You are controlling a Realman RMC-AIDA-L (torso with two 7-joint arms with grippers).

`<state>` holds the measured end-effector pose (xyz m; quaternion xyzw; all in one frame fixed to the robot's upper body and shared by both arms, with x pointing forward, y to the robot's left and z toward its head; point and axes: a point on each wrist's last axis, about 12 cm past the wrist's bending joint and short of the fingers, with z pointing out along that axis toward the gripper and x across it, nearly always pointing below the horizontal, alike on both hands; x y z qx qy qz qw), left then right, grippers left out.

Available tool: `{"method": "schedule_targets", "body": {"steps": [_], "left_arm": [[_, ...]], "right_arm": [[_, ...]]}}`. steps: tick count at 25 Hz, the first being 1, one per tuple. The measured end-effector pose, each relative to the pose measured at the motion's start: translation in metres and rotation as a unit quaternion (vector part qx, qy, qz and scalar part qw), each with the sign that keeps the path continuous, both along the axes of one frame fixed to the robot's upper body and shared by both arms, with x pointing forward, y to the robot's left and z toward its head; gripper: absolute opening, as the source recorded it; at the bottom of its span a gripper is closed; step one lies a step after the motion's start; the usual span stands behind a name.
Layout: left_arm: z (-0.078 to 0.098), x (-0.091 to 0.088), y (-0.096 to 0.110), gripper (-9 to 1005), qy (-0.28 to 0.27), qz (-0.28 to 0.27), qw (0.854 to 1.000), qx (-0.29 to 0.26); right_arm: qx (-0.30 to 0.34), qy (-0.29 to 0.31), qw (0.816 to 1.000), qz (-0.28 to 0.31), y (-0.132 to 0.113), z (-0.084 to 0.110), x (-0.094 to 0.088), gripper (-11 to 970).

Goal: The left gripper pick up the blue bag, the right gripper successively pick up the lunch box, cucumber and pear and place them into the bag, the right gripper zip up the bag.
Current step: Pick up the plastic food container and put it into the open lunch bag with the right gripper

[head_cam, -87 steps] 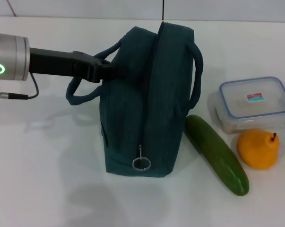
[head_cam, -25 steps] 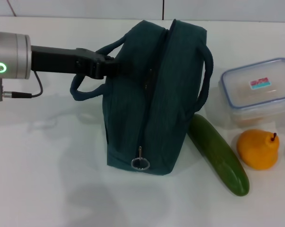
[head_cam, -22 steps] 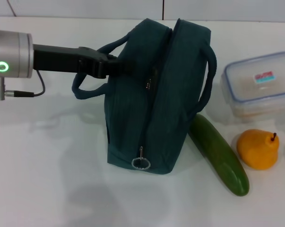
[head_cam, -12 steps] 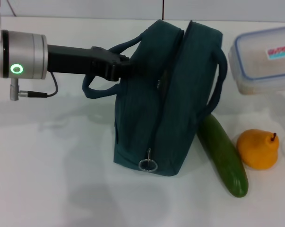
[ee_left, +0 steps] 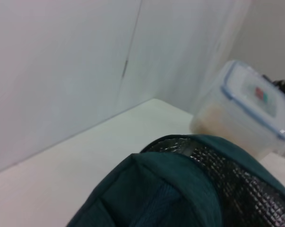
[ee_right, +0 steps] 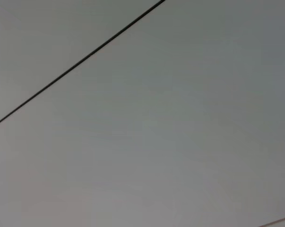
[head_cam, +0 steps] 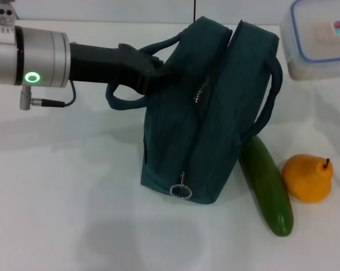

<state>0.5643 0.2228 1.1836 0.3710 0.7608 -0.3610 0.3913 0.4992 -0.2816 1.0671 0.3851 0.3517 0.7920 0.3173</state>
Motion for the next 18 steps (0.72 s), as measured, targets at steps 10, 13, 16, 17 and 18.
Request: {"method": "schedule_targets", "body": {"steps": [10, 13, 16, 17, 18], "left_arm": [[0.004, 0.0, -0.006, 58, -0.028, 0.011, 0.999, 0.025], [0.006, 0.0, -0.008, 58, -0.03, 0.009, 0.999, 0.027], [0.006, 0.0, -0.009, 58, -0.03, 0.006, 0.999, 0.031], [0.006, 0.0, -0.009, 58, -0.03, 0.006, 0.999, 0.033], [0.005, 0.001, -0.009, 58, -0.03, 0.006, 0.999, 0.035]], "right_arm": [[0.009, -0.021, 1.0, 0.019, 0.014, 0.012, 0.017, 92], [0.009, -0.031, 0.999, 0.03, 0.021, 0.019, 0.026, 92], [0.01, -0.039, 0.999, 0.037, 0.027, 0.025, 0.034, 92], [0.009, -0.042, 0.998, 0.038, 0.029, 0.027, 0.038, 92], [0.009, -0.045, 0.998, 0.04, 0.032, 0.029, 0.041, 92]]}}
